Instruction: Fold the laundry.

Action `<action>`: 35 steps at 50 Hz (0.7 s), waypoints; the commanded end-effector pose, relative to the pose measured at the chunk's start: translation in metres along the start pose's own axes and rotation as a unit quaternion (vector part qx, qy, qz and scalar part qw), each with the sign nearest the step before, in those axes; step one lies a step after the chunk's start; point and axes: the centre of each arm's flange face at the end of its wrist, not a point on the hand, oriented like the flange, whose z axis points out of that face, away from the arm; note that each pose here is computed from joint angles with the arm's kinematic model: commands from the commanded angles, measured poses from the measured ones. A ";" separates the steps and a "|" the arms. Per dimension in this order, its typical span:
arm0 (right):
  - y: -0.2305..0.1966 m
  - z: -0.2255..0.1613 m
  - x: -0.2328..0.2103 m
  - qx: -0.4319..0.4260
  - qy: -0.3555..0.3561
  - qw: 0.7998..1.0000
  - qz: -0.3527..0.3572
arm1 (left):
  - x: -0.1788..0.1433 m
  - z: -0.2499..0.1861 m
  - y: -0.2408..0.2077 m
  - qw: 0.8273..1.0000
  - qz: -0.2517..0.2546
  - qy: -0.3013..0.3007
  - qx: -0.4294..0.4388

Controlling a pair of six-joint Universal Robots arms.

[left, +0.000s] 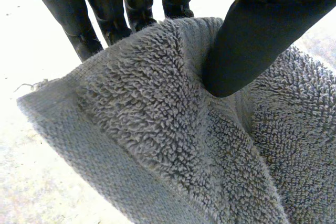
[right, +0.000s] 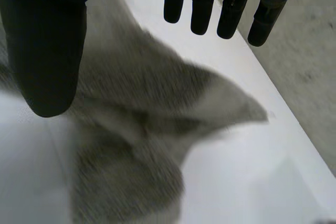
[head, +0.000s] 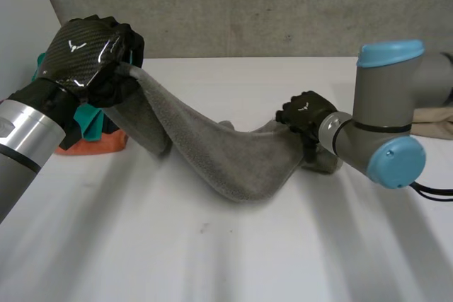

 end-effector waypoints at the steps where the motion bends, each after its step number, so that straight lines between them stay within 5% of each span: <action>1: 0.019 0.027 0.015 0.012 0.069 0.997 -0.038 | -0.009 0.001 0.001 1.000 0.004 -0.011 -0.001; 13: 0.023 0.051 0.023 0.082 0.070 0.994 -0.017 | -0.016 -0.003 0.003 1.000 0.003 -0.022 -0.006; 18: 0.004 0.036 0.070 0.106 0.147 0.983 0.010 | -0.023 0.000 0.001 1.000 0.008 -0.030 -0.001; 25: -0.041 -0.052 0.152 0.142 0.272 0.952 0.005 | -0.057 0.009 -0.023 0.996 0.035 -0.080 0.017; 35: -0.077 -0.177 0.171 0.174 0.268 0.947 -0.033 | -0.065 0.000 -0.059 0.994 0.016 -0.082 -0.068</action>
